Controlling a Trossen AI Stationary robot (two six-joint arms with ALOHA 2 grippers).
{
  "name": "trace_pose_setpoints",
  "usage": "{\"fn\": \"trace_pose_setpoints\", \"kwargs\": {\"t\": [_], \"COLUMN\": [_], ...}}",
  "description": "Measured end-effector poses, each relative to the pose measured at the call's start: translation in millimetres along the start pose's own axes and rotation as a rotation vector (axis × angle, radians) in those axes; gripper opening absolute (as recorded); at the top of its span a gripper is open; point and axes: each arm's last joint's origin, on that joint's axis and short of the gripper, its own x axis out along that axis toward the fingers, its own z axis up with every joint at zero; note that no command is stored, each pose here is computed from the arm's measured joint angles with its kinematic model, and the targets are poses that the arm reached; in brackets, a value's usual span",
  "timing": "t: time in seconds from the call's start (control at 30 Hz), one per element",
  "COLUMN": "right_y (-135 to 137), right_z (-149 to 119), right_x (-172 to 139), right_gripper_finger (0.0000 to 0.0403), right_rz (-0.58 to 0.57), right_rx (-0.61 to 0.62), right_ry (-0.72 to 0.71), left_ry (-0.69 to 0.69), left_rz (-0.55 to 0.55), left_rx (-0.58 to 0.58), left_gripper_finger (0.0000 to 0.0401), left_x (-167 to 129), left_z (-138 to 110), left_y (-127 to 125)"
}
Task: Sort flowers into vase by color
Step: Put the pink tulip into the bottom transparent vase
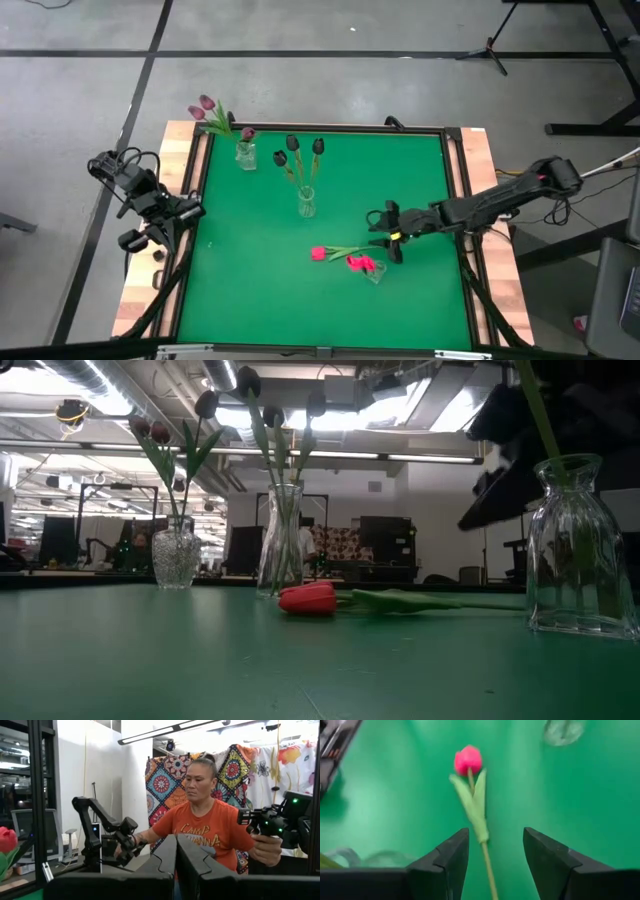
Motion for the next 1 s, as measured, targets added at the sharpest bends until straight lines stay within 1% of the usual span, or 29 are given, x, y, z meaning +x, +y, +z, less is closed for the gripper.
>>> {"fn": "trace_pose_setpoints", "kwargs": {"t": [0.13, 0.27, 0.5, 0.67, 1.0], "right_y": [-4, -5, -6, -5, -7], "right_z": [-7, -13, -21, -23, -33], "right_x": [16, 24, 34, 40, 49], "right_gripper_finger": [0.0186, 0.0186, 0.0186, 0.0186, 0.0186], "right_rz": [0.053, 0.059, 0.069, 0.103, 0.081], "right_rx": [0.002, -0.005, -0.032, -0.051, -0.054], "right_ry": [0.073, 0.124, 0.171, 0.17, 0.237], "left_ry": [0.011, 0.016, 0.015, 0.015, 0.018], "left_rz": [0.001, 0.002, 0.002, 0.002, 0.002], "left_rx": [-0.005, -0.008, -0.007, -0.007, -0.008], "left_gripper_finger": [0.0, 0.0, 0.0, 0.0, 0.0], "left_x": [0, 0, 0, 0, 0], "left_z": [-1, -2, -2, -2, -2], "left_y": [0, 0, 0, 0, 0]}}
